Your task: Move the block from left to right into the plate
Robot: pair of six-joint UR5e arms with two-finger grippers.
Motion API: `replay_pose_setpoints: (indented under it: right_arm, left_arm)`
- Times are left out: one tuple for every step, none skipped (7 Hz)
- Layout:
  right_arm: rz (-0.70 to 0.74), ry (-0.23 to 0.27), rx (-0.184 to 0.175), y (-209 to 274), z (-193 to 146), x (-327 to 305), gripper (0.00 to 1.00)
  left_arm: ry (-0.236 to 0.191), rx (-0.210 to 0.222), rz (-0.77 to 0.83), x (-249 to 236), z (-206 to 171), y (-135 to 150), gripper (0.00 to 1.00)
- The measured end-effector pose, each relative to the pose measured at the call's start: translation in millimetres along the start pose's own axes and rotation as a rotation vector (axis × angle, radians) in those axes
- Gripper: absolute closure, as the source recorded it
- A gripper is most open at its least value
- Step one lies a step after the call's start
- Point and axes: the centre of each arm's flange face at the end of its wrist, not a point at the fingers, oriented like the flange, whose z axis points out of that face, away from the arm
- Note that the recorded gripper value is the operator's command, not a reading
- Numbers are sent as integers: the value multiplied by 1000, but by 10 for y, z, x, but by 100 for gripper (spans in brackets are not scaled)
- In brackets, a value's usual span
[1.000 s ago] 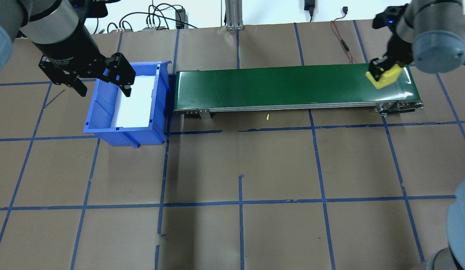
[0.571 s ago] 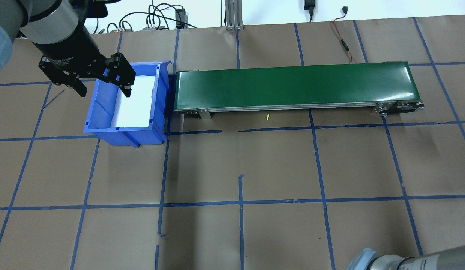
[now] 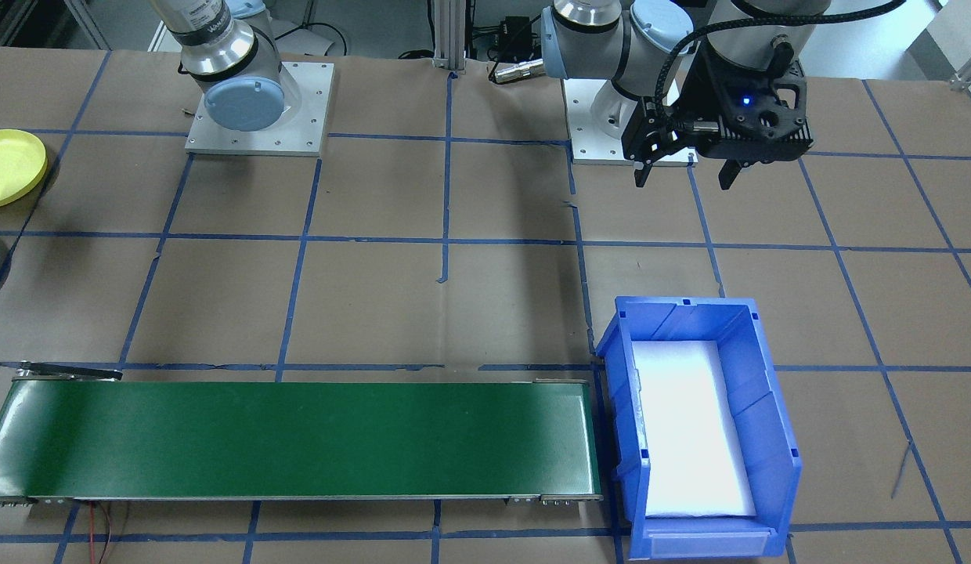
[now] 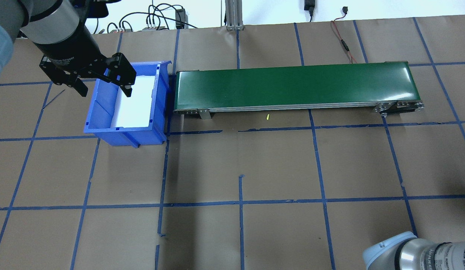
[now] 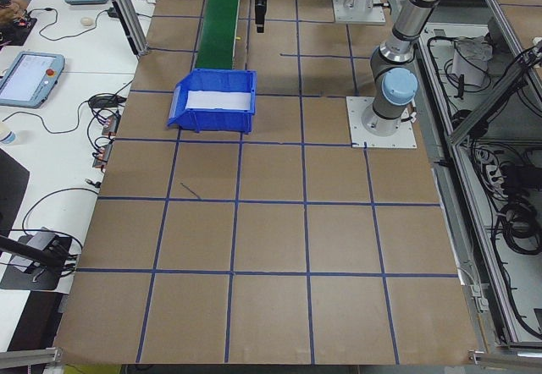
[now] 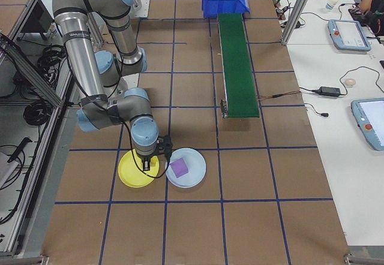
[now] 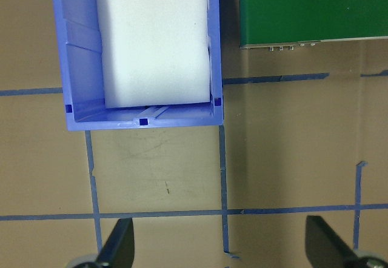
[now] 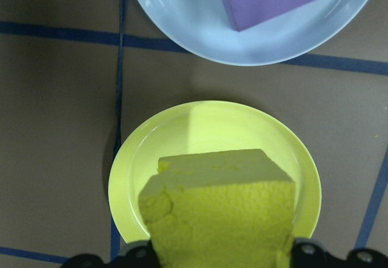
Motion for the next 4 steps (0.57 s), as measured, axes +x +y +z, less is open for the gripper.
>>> replay_pose_setpoints:
  right_arm:
    - [-52, -26, 58, 101, 115, 54, 0]
    - [-64, -37, 84, 132, 170, 80, 0]
    - [-34, -39, 94, 126, 155, 75, 0]
    - [4, -56, 91, 30, 136, 14, 0]
  left_arm:
    - [1, 0, 0, 4, 0, 0, 0]
    - [2, 0, 0, 8, 0, 0, 0]
    - [4, 1, 0, 10, -1, 0, 0]
    - [5, 1, -1, 12, 2, -2, 0]
